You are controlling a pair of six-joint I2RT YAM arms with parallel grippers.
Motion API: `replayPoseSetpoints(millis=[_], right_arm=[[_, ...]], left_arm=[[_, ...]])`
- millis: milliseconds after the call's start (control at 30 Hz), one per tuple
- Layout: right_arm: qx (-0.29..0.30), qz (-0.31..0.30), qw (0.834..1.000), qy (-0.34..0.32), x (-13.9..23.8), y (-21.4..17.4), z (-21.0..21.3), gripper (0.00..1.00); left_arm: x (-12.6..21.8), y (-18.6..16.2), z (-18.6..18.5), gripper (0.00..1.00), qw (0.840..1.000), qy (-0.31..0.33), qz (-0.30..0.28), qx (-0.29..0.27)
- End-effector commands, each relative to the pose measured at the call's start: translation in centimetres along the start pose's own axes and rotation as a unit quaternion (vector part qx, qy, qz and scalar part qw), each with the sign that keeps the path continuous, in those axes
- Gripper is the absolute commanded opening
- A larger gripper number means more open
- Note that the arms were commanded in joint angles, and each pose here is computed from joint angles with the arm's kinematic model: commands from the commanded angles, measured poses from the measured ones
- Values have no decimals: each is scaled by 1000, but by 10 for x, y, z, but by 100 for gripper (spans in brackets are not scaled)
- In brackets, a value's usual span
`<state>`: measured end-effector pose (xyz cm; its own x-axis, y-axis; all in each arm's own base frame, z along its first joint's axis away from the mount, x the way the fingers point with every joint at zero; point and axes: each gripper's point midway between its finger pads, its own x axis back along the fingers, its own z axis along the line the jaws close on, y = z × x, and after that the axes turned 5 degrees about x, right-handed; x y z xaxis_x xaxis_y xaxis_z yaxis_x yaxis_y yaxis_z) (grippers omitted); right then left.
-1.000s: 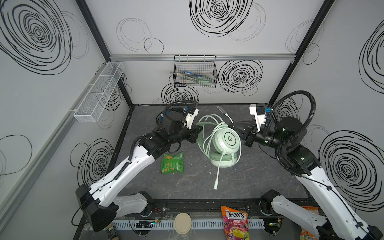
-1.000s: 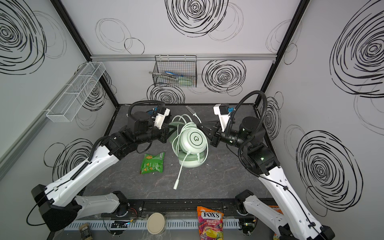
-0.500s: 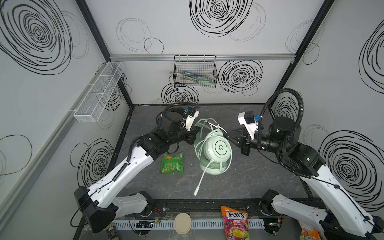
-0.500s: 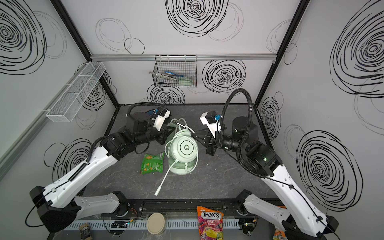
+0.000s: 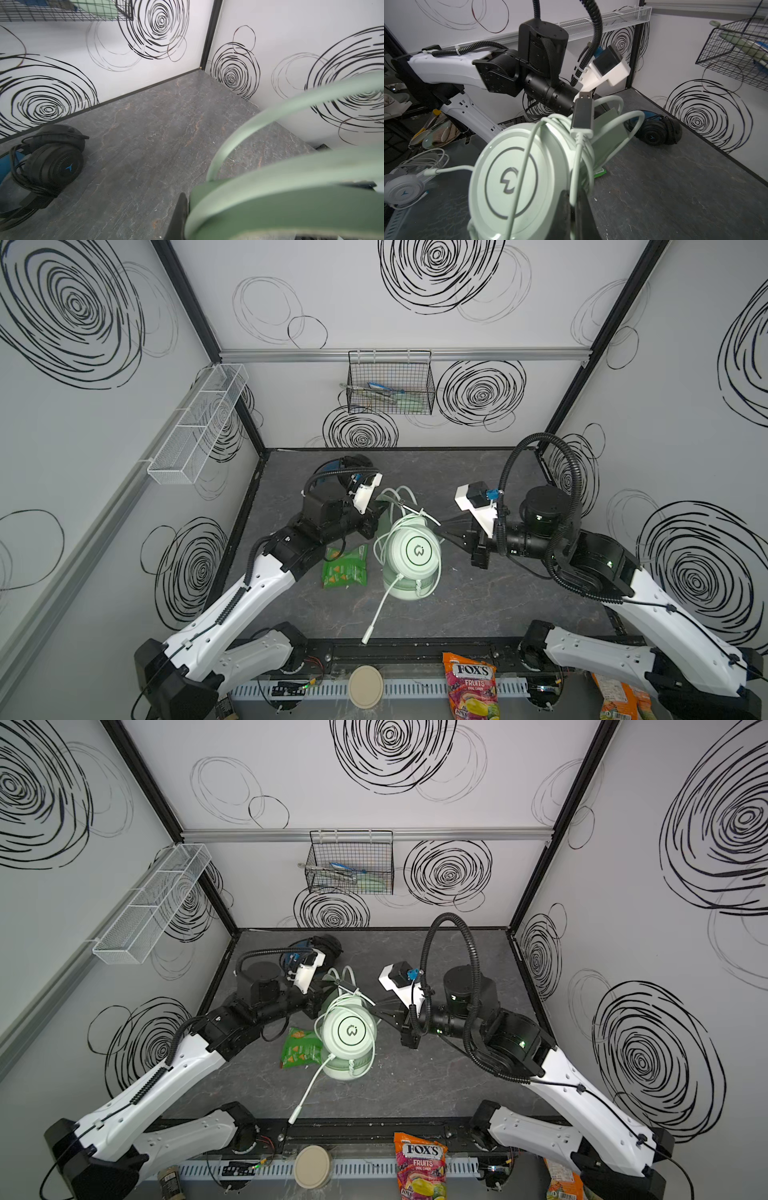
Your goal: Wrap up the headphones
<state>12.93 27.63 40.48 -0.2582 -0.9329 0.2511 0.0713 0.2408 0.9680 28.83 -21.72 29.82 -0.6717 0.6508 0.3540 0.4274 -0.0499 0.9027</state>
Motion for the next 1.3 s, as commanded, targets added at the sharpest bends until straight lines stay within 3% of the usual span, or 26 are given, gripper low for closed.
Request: replayPoseSetpoints(millis=[0,167,567,667,1100,1267], right_arm=[[11,-55,998,14,10,26,13,0],[9,-4,1000,-24,-3,3,6,0],[-13,-66,985,-161,25,17,-35,0],[-18,-66,983,-168,26,14,-37,0],[-24,54,990,-125,-13,-29,-31,0],[-15,27,993,-118,-5,-21,-23,0]], left_arm=[[-1,5,19,0,999,36,-26,-27],[9,12,24,0,996,60,-42,-45],[8,0,31,0,994,80,-31,-63],[5,-6,31,0,994,85,-24,-71],[5,-14,25,0,988,108,-16,-110],[1,-24,28,0,987,115,-5,-115]])
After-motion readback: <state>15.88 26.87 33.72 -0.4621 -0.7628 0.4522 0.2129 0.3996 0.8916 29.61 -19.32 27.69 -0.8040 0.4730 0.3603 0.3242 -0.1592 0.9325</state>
